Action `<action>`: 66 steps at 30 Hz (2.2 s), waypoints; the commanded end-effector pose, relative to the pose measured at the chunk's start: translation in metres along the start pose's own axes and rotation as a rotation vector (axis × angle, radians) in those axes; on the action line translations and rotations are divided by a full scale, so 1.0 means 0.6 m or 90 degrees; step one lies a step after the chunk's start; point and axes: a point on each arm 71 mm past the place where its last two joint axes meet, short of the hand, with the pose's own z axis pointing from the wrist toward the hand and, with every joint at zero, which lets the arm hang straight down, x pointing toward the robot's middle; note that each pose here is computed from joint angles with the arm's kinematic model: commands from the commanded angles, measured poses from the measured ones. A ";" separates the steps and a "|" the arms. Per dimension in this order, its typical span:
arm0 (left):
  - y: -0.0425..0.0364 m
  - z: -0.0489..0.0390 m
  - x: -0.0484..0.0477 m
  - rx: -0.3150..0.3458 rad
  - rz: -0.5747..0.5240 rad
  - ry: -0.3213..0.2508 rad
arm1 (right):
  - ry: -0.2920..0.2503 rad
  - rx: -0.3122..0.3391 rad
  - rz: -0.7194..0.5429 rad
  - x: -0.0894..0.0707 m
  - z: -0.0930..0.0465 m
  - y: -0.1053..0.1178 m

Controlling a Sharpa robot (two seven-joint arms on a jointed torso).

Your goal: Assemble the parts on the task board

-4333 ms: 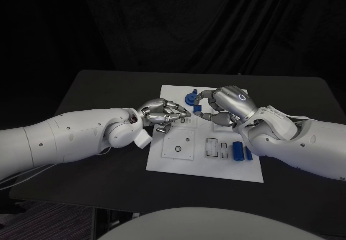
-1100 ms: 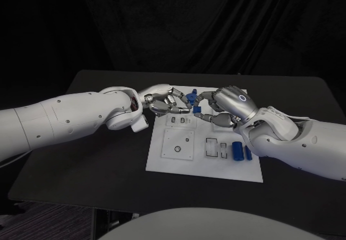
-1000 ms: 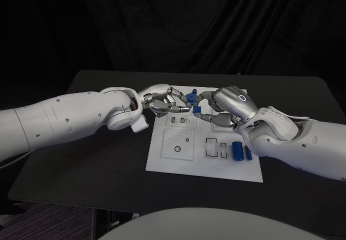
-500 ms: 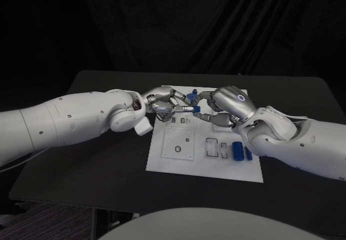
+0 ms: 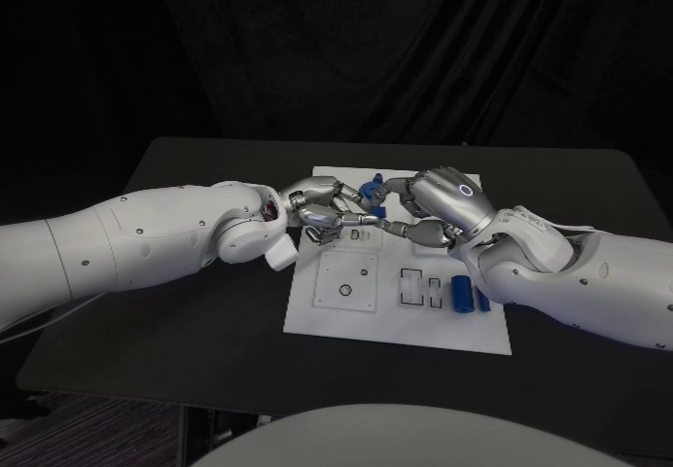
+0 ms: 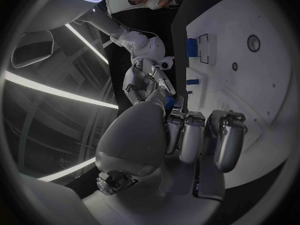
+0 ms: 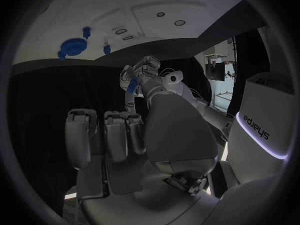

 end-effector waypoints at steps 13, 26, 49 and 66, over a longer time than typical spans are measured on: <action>-0.005 0.000 -0.003 0.031 -0.005 -0.026 | 0.000 -0.003 0.001 0.001 0.000 0.004; -0.005 0.000 -0.003 0.034 -0.007 -0.016 | 0.006 -0.003 0.003 0.003 0.001 0.005; -0.002 0.001 -0.008 0.022 -0.003 -0.033 | 0.034 0.013 0.003 0.005 -0.005 0.000; 0.029 -0.022 -0.039 -0.123 0.101 -0.080 | 0.016 0.066 -0.014 -0.039 -0.061 -0.035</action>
